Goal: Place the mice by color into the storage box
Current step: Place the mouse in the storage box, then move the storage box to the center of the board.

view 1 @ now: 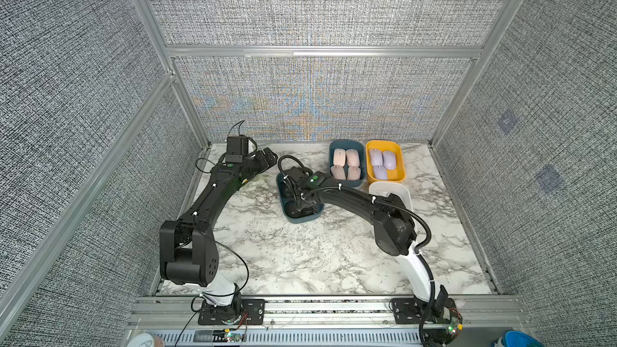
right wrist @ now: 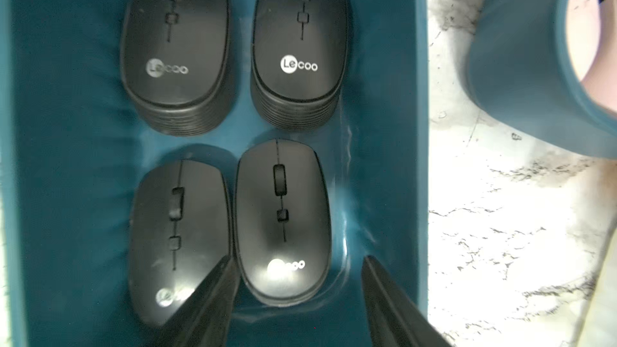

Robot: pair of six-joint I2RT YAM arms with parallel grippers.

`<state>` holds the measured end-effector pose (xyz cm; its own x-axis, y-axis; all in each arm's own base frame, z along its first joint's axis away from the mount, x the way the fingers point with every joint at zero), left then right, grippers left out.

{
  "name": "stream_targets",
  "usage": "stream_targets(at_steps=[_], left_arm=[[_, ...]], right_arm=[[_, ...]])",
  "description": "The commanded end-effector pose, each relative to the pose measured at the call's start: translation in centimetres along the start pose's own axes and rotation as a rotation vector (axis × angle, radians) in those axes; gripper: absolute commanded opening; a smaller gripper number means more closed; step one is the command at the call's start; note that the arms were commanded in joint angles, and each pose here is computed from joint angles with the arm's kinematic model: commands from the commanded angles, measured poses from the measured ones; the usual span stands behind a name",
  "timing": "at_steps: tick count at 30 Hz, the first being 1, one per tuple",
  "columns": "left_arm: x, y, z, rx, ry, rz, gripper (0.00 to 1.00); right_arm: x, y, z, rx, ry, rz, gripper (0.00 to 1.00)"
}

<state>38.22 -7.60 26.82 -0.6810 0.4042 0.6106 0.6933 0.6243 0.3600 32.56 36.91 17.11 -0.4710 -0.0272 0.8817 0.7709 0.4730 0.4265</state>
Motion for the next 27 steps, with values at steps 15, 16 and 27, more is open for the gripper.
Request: stream_targets(at_steps=[15,16,27], left_arm=[[-0.3,0.1,0.0,-0.001,-0.008,0.007,0.90],[-0.4,0.1,0.1,0.001,-0.012,0.013,0.90],[-1.2,-0.2,0.4,0.018,-0.019,0.047,0.90]], right_arm=[[3.6,0.3,-3.6,0.030,-0.073,-0.084,0.56],[3.3,0.2,-3.9,0.030,-0.065,-0.076,0.55],[-0.2,-1.1,-3.9,0.012,-0.013,-0.019,0.42]])
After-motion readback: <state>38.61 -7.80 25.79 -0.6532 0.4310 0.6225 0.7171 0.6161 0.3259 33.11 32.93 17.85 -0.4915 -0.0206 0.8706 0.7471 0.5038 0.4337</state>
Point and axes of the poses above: each gripper's point midway between its finger pads, its own x axis back along the fingers, its own z axis along the line the jaws close on, y = z × x, the point moved 10 cm from there along x, back along the fingers, and after that the axes turned 13 degrees about x, right-handed, at the moved point
